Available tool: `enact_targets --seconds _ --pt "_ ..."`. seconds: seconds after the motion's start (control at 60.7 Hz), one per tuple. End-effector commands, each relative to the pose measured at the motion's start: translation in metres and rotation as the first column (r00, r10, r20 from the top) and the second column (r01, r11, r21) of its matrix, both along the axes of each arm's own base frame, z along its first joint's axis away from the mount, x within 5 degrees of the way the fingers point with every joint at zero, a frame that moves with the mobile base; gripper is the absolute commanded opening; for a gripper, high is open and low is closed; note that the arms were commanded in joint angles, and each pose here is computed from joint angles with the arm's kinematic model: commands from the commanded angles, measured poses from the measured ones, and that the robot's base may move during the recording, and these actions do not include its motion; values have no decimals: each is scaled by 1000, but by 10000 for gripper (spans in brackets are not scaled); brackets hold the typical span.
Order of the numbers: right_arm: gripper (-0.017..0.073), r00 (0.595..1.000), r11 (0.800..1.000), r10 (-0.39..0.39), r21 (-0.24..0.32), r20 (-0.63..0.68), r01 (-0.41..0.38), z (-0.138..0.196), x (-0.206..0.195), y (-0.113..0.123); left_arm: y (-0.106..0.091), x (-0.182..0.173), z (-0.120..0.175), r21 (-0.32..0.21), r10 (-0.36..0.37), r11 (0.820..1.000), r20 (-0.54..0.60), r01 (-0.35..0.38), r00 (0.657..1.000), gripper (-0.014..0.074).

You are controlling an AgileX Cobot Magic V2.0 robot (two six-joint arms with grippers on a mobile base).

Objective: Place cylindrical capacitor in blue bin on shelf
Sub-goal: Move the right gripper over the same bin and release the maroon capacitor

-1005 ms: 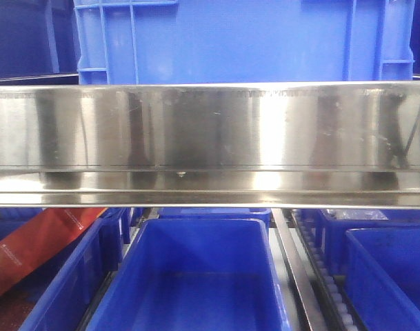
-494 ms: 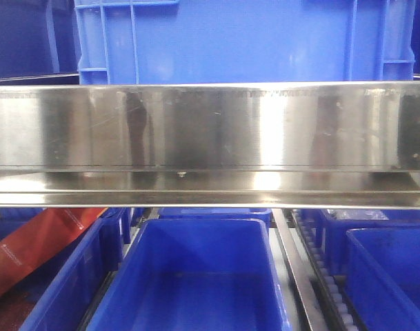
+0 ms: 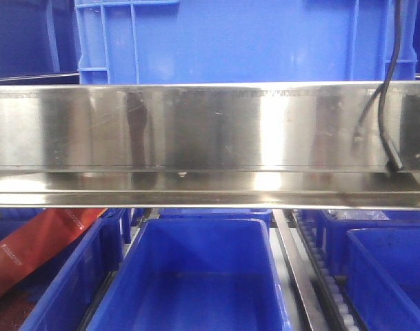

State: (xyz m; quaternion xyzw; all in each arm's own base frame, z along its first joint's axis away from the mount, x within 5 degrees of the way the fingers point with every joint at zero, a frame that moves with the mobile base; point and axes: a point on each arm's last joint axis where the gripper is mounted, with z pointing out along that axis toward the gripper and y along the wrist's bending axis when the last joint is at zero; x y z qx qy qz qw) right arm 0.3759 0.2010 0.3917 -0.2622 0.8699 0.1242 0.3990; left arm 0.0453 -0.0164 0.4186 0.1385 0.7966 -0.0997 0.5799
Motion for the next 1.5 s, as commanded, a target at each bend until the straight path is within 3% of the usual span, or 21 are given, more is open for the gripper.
enact_targets --seconds 0.0,0.115,0.263,0.412,0.609,0.692,0.741,0.84,1.153,1.482 --pt "350 1000 1000 -9 17 25 8 8 -1 -2 0 0 0 -18 2 1000 4 -2 1000 -111" --pt "498 1000 1000 -7 18 28 7 13 -4 -3 0 0 0 -18 2 1000 4 -2 1000 -111" --pt "489 999 1000 -7 31 53 5 29 -15 -9 0 0 0 -18 2 1000 4 -2 1000 -111" --pt "339 994 998 -14 68 112 6 57 -35 -19 0 0 0 -18 2 1000 4 -2 1000 -111" --pt "-21 978 993 -22 118 207 -3 101 -75 -39 0 0 2 -23 3 1000 20 -3 1000 -111" --pt "-127 972 991 -35 133 232 4 112 -91 -50 -1 0 3 -27 4 1000 32 -3 999 -111" --pt "-166 969 991 -45 136 244 12 116 -99 -58 -1 1 4 -31 4 1000 42 -3 999 -111" --pt "-160 961 989 -85 143 263 48 119 -116 -76 -1 1 5 -37 4 999 59 -2 998 -111" --pt "-162 919 968 -222 186 326 167 87 -173 -131 -1 3 5 -41 6 999 75 -3 997 -111" --pt "-162 839 946 -285 280 465 166 -5 -251 -159 -5 14 -13 -38 7 999 64 -4 998 -111"
